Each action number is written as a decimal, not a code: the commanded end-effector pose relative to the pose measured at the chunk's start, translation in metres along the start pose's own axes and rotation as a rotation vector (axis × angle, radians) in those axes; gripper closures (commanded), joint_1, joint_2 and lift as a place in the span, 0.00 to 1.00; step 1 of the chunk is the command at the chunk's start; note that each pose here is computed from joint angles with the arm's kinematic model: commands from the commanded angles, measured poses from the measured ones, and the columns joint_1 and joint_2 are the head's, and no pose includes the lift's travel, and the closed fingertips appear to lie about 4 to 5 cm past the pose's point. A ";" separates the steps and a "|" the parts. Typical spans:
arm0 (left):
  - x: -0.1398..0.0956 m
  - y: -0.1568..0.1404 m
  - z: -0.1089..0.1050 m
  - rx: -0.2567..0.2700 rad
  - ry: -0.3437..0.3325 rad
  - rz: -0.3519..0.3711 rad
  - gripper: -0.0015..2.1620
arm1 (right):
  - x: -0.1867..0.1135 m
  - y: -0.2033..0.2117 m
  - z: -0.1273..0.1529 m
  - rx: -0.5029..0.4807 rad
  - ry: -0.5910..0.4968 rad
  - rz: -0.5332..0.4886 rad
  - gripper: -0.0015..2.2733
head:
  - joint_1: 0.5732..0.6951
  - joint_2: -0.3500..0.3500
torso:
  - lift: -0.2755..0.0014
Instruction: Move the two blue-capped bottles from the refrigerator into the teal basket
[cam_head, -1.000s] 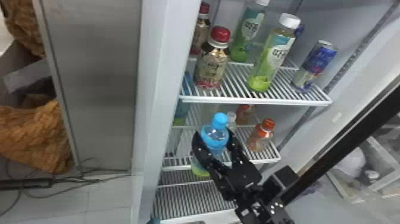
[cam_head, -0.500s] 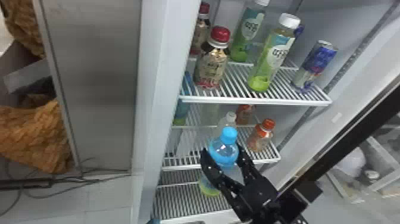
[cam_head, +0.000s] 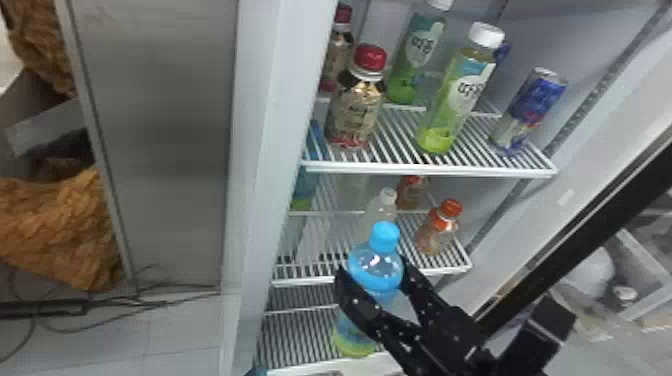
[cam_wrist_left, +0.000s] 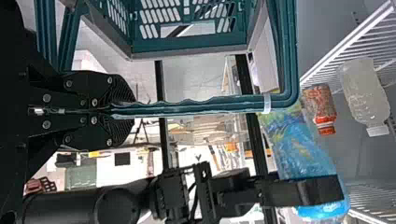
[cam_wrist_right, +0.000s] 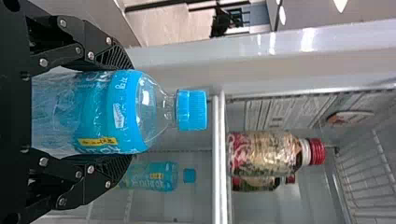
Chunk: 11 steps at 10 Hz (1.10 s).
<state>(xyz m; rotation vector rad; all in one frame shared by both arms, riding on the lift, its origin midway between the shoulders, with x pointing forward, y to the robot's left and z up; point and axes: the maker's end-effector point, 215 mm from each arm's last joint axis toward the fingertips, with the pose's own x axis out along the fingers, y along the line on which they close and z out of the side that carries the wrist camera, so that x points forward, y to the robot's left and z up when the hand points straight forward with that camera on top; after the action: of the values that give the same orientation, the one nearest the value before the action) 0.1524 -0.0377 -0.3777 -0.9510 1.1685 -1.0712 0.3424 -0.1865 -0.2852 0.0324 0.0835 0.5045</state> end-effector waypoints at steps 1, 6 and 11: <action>-0.001 0.002 0.000 0.001 0.001 0.007 0.54 | -0.008 0.015 0.001 0.015 0.057 0.036 0.25 | 1.00 0.00 | 0.39; -0.002 0.004 0.000 0.004 0.005 0.012 0.54 | -0.027 0.055 -0.037 0.121 0.284 0.163 0.26 | 1.00 0.00 | 0.39; -0.002 0.007 0.000 0.005 0.005 0.023 0.54 | -0.042 0.071 -0.076 0.220 0.420 0.249 0.26 | 1.00 0.00 | 0.39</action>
<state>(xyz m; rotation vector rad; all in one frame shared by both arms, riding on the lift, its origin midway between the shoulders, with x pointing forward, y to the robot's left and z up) 0.1529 -0.0344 -0.3836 -0.9302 1.1770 -1.0589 0.2637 -0.1428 -0.3506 0.1501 0.5440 0.7472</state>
